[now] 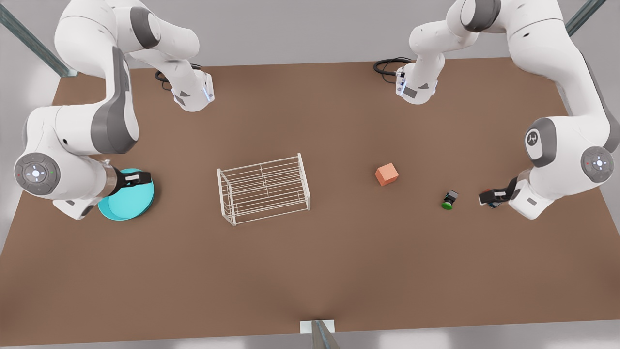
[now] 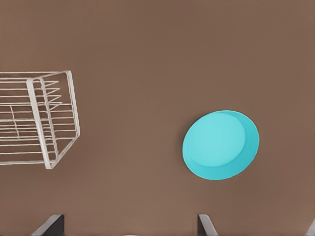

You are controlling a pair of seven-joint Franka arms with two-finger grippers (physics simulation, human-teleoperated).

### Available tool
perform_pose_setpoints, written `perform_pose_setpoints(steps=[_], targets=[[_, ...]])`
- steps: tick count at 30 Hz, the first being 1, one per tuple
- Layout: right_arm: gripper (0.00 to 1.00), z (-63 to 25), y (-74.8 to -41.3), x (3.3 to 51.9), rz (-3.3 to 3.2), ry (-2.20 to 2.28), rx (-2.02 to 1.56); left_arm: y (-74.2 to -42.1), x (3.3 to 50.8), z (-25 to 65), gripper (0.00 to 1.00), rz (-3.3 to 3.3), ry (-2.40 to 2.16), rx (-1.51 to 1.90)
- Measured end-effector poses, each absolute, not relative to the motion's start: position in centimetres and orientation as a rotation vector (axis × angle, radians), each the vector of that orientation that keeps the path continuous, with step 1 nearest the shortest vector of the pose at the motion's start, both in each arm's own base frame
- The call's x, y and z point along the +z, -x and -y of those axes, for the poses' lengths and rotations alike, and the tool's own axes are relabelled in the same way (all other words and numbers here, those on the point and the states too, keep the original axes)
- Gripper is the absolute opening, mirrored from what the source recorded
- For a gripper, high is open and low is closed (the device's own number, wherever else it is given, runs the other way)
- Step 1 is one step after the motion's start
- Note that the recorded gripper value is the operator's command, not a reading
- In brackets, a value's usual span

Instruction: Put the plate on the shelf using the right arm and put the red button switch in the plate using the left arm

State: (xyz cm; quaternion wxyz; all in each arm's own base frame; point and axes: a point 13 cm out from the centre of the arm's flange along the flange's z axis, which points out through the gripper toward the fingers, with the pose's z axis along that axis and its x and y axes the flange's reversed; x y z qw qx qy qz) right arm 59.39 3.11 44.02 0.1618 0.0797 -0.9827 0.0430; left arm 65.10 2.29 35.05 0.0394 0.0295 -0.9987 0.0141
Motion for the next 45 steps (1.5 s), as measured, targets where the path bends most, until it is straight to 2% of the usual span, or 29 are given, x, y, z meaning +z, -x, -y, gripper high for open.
perform_pose_setpoints(steps=[4, 9, 12, 15, 20, 22, 29, 35, 39, 45], targets=[[1.0, -2.8, -59.9, 43.2, 2.81, -0.242, 0.127, -66.3, 34.8, -1.4, 1.0, 3.1, -0.063, 0.044], [1.0, 3.5, -59.5, 32.9, 2.723, -0.091, -0.003, -66.9, 34.4, 0.3, 1.0, 3.122, 0.002, 0.042], [1.0, 6.5, -59.8, 29.0, 2.728, -0.037, -0.032, -65.0, 32.9, -0.1, 1.0, 3.081, 0.08, -0.027], [1.0, 11.9, -58.4, 24.0, 2.722, 0.061, -0.113, -63.2, 32.1, -0.8, 1.0, 3.045, 0.181, -0.09], [1.0, 19.7, -56.8, 18.4, 2.761, 0.179, -0.266, -59.2, 28.4, -1.4, 1.0, 2.992, 0.338, -0.126], [1.0, 19.8, -53.6, 17.1, 2.762, 0.18, -0.319, -59.2, 27.8, -2.6, 1.0, 3.006, 0.377, -0.132], [1.0, 25.5, -47.1, 12.2, 2.854, 0.179, -0.338, -57.7, 23.8, -6.9, 1.0, 3.004, 0.525, -0.188], [1.0, 32.6, -47.6, 9.7, 2.968, 0.024, -0.187, -57.2, 20.7, -12.1, 1.0, 3.012, 0.489, -0.151], [1.0, 32.1, -48.4, 6.5, 2.971, -0.094, -0.189, -57.2, 20.2, -13.2, 1.0, 3.053, 0.356, -0.074], [1.0, 31.4, -48.8, 6.9, 3.012, -0.095, -0.287, -57.5, 19.3, -16.0, 1.0, 3.089, 0.081, -0.025]])
